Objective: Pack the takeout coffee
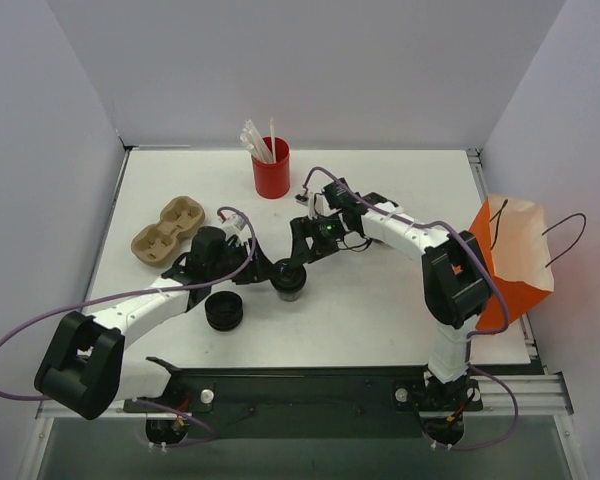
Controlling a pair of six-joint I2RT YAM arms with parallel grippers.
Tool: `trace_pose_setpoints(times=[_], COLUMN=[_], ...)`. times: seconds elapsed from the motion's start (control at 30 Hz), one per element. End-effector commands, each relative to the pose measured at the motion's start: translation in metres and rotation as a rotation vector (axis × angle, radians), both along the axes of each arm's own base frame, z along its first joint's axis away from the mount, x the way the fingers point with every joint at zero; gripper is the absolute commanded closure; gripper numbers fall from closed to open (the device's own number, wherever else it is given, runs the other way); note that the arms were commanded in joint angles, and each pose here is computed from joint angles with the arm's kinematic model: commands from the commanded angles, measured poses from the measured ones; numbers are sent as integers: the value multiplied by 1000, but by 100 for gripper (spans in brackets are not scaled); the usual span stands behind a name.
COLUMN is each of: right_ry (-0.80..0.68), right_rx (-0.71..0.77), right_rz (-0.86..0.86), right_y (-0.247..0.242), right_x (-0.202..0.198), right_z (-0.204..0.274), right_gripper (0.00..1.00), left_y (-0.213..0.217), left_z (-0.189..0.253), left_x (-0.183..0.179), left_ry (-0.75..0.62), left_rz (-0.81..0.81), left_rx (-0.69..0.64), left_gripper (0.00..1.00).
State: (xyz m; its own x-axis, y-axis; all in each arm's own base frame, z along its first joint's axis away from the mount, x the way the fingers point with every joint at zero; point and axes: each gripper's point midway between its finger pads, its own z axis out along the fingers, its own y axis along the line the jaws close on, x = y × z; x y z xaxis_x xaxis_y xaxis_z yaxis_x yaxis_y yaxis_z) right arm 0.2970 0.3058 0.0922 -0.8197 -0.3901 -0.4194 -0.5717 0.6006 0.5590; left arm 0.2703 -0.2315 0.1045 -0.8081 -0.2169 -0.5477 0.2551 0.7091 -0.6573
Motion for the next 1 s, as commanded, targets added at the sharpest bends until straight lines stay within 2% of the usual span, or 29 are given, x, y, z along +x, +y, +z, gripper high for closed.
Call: trace_pose_setpoints(times=[0.0,0.07,0.27,0.53,0.8,0.97], right_ry=[-28,-60,-30,-5,-54,-76], right_rx=[82,132,167,152,286,247], right_rz=[-147,-181,-326,-697,-797,-861], right_y=[0,3,-1,-22,-7,-7], right_x=[7,10,4,0,-6,-10], right_z=[35,48,54,34,48,41], right_gripper=[30,30,30,29,29,29], left_y=[19,18,17,19,19,18], left_z=[-34,-35,-35,-34,-34,-33], left_x=[-9,-9,-8,-7,-8,-9], left_ry=[60,62,61,55,57,54], left_rz=[55,56,68,82,85,85], left_rx=[118,120,127,131,125,122], left_gripper=[39,39,39,39,39,39])
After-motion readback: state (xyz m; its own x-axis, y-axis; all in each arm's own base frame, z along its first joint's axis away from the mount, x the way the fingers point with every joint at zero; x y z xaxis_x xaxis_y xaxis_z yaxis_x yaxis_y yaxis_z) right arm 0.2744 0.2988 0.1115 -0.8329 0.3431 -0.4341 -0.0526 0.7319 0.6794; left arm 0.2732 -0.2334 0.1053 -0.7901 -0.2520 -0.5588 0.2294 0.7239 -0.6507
